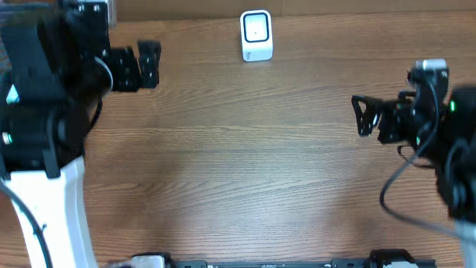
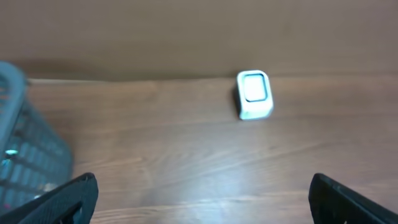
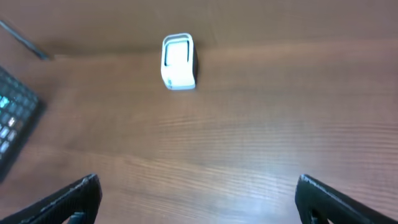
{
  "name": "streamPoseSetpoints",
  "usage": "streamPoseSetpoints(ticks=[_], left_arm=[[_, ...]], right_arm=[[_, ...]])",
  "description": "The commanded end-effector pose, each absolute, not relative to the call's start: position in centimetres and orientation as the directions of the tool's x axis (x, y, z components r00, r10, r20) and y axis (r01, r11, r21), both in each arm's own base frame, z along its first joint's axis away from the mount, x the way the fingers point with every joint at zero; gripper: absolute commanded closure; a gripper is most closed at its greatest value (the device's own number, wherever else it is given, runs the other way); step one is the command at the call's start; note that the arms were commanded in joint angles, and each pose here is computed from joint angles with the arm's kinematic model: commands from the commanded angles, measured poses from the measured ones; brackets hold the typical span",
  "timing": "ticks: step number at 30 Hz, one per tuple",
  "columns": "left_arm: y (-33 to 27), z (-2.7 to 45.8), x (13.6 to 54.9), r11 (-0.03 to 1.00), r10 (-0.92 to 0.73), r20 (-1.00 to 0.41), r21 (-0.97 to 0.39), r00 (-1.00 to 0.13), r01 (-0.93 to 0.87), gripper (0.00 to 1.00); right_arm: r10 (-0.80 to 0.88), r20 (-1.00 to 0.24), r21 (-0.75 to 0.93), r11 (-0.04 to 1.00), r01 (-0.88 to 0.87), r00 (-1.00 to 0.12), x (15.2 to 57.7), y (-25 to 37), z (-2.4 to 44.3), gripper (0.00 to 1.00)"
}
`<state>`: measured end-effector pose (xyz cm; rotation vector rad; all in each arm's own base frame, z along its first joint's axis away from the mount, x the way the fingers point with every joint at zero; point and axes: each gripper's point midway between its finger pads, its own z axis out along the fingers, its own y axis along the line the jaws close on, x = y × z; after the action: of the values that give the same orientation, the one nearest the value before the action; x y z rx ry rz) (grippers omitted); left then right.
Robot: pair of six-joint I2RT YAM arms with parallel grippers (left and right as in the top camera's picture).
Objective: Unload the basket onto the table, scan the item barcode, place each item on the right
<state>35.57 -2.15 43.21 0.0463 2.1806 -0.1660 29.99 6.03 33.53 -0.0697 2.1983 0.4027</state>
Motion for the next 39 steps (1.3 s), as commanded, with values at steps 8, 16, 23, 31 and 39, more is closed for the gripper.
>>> streamPoseSetpoints(ticks=[8, 16, 23, 31, 39], left_arm=[[-4.1, 39.0, 37.6, 0.965, -0.014, -0.692, -0.199, -0.721, 0.173, 0.03], [8.6, 39.4, 37.3, 0.867, -0.484, -0.662, -0.272, -0.573, -0.418, 0.05], [21.9, 38.8, 32.8, 0.552, -0.752, -0.608, -0.371, -0.254, -0.747, 0.00], [29.2, 34.7, 29.4, 0.354, -0.808, -0.568, -0.253, -0.158, -0.900, 0.03], [32.2, 27.6, 31.6, 0.329, -0.861, -0.458, -0.164, -0.224, -0.930, 0.01]], right_arm=[[0.080, -0.678, 0.348, 0.911, -0.222, -0.731, 33.4, 8.0, 32.5, 0.00], [0.078, -0.629, 0.366, 0.907, -0.207, -0.774, 33.6, 8.2, 31.0, 0.00], [0.077, -0.605, 0.371, 0.908, -0.196, -0.792, 33.0, 8.1, 30.6, 0.00], [0.076, -0.587, 0.375, 0.908, -0.187, -0.806, 32.6, 8.1, 30.2, 0.00], [0.075, -0.582, 0.387, 0.902, -0.194, -0.810, 32.5, 8.4, 30.2, 0.00]])
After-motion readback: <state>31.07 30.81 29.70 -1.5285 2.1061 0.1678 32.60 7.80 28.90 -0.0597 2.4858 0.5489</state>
